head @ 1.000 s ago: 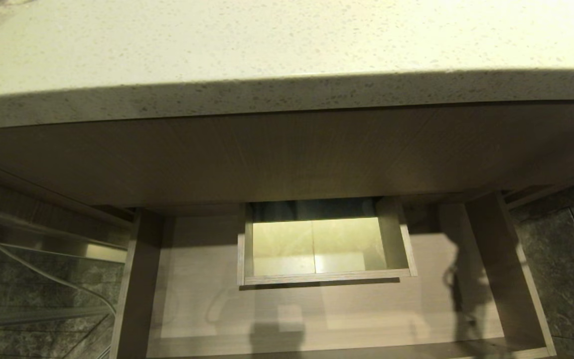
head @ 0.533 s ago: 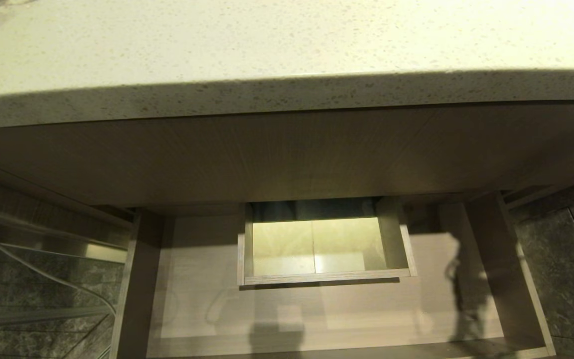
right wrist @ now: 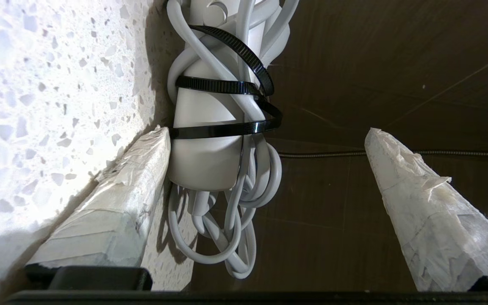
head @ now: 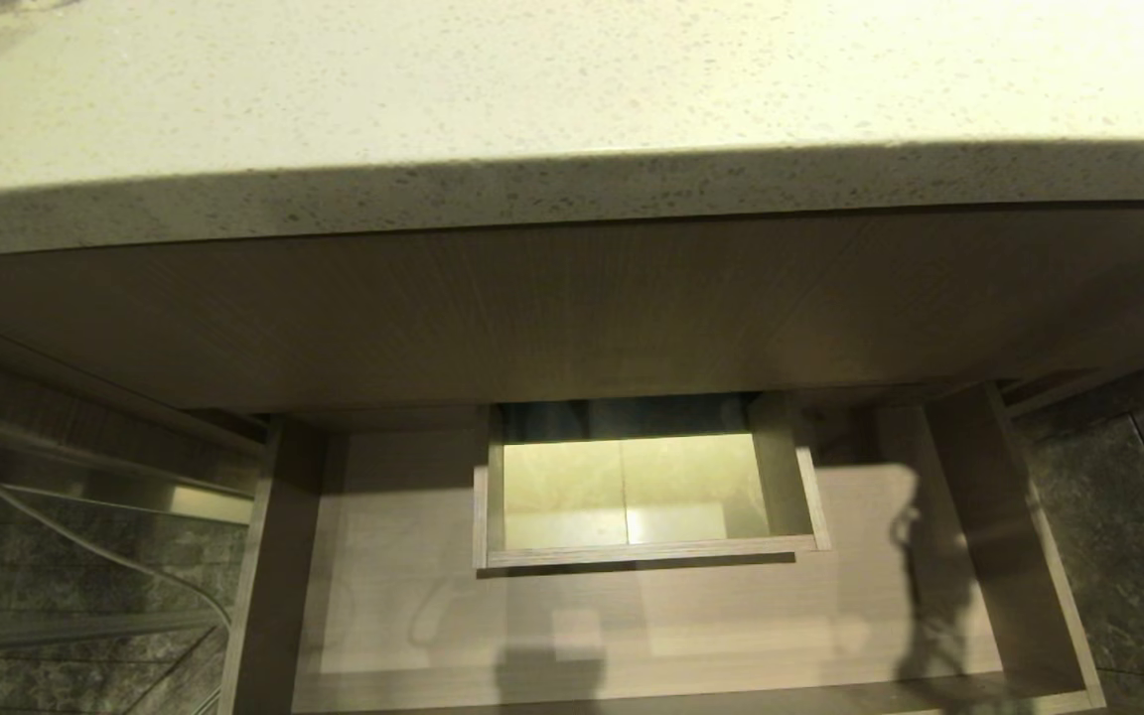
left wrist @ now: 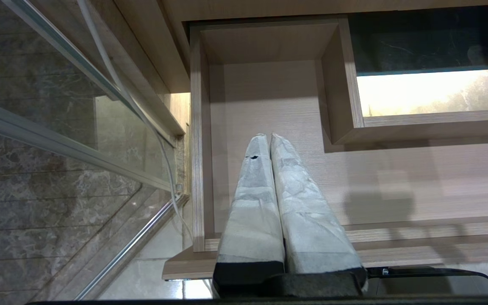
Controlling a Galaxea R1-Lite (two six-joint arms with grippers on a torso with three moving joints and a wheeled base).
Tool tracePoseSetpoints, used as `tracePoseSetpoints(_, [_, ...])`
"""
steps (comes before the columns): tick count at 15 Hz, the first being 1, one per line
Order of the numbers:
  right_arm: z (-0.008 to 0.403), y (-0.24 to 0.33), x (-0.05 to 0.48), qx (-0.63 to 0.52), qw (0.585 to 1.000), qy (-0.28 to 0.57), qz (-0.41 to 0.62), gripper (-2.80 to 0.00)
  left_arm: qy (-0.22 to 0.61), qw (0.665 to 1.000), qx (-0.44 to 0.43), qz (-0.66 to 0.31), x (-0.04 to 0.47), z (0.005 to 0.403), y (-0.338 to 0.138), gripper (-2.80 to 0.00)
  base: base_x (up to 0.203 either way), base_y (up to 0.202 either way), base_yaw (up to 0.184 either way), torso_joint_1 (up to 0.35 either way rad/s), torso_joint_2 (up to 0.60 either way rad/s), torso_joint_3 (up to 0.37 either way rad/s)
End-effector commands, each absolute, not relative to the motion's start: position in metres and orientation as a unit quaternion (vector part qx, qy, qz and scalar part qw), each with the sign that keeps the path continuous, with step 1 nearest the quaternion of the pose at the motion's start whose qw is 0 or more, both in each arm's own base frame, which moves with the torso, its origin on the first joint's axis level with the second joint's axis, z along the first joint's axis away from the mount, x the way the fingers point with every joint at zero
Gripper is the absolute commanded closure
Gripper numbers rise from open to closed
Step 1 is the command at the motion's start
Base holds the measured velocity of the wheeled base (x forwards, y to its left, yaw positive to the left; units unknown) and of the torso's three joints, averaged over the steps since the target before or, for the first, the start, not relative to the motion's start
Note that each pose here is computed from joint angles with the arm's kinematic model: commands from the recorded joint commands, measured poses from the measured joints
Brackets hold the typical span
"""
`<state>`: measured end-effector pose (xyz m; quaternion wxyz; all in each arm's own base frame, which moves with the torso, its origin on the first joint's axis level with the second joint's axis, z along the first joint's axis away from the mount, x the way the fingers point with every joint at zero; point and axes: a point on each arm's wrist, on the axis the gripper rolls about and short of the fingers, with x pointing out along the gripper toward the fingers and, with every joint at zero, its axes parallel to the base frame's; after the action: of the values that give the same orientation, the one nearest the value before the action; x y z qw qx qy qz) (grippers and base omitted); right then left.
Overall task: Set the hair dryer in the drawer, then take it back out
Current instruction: Pick up the hairdryer
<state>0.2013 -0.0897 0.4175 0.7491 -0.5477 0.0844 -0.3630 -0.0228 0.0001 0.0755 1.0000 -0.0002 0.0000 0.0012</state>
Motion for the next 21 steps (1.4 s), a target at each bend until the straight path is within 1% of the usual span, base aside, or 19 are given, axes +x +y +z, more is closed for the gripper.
tracePoseSetpoints(1, [0.415,-0.093,0.21,-0.55,0.747,0.087,-0.363,-2.8,0.0,1.0,-0.001,0.002,-0.023,0.075,0.0,0.0,0.0,0.0,0.0,0.0,0.0,0.0])
tracePoseSetpoints(9, [0.416,-0.094,0.203,-0.553,0.743,0.09,-0.366,-2.8,0.0,1.0,-0.001,0.002,-0.023,0.075,0.0,0.0,0.0,0.0,0.0,0.0,0.0,0.0])
tracePoseSetpoints(17, [0.412,-0.075,0.16,-0.558,0.746,0.107,-0.347,-2.8,0.0,1.0,-0.001,0.002,-0.023,0.075,0.0,0.0,0.0,0.0,0.0,0.0,0.0,0.0])
tracePoseSetpoints(21, [0.416,-0.069,0.143,-0.557,0.743,0.104,-0.355,-2.8,0.0,1.0,0.0,0.002,-0.023,0.075,0.0,0.0,0.0,0.0,0.0,0.0,0.0,0.0])
